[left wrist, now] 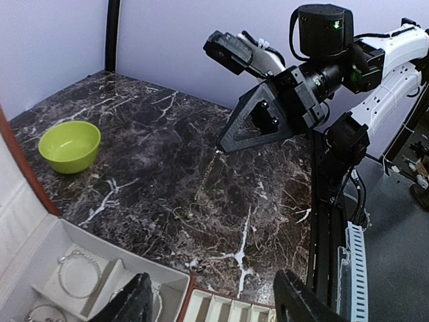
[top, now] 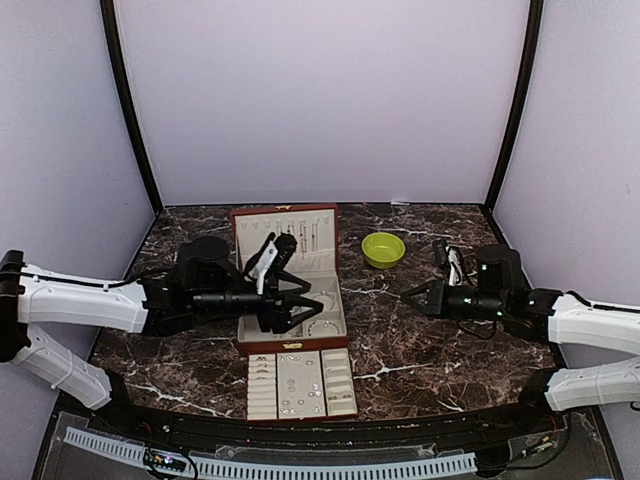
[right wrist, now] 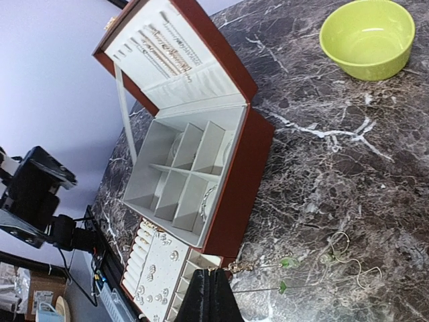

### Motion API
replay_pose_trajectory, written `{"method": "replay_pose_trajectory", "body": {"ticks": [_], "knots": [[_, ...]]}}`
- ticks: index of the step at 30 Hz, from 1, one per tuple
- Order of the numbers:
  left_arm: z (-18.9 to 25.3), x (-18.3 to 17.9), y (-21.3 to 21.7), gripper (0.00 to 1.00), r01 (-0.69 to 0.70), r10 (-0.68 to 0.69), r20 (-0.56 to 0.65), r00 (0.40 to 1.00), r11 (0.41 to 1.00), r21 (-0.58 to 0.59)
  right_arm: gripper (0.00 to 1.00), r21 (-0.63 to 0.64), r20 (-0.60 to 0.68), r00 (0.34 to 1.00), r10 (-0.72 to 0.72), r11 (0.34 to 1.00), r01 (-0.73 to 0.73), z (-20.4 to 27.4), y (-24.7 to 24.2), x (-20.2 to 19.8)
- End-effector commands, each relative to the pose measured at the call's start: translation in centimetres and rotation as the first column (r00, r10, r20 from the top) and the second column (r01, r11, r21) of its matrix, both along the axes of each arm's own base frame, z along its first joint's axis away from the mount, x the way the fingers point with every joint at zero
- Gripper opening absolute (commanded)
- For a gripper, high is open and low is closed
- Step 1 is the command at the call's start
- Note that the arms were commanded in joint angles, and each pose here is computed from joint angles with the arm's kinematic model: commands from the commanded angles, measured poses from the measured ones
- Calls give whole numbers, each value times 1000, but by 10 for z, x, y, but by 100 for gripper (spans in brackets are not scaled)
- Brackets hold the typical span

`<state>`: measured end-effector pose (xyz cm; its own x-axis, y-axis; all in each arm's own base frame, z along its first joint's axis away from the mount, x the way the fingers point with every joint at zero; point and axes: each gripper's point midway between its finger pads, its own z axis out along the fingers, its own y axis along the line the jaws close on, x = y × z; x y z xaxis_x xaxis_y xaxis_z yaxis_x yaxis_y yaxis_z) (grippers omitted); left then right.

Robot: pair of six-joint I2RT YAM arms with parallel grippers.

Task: Organize the mixed jewelry
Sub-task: Pass from the right arm to the left

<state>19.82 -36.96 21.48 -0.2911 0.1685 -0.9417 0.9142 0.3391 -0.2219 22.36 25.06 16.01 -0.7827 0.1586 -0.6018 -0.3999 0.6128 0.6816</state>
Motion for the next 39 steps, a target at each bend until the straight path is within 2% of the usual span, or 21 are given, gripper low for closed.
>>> {"method": "replay_pose_trajectory", "body": {"ticks": [1, 7, 12, 22, 30, 39], "knots": [[23, 6, -46, 61, 34, -25, 116, 993, 997, -75, 0, 73, 64, 994, 84, 993, -89, 24, 15, -10], [-5, 22, -90, 47, 37, -31, 108, 994, 998, -52, 0, 94, 71, 990, 122, 987, -128, 28, 18, -18], [-10, 24, -113, 45, 73, -65, 103, 993, 995, -72, 0, 106, 77, 988, 132, 984, -140, 31, 17, -23], [-43, 22, -142, 40, 131, -129, 85, 988, 991, -19, 0, 119, 92, 985, 144, 981, -155, 35, 16, -28], [-51, 23, -153, 36, 141, -139, 75, 987, 990, -15, 0, 125, 98, 984, 150, 979, -162, 37, 17, -29], [-54, 21, -160, 35, 154, -153, 73, 986, 988, -13, 0, 129, 98, 983, 153, 978, -164, 37, 17, -30]]}}
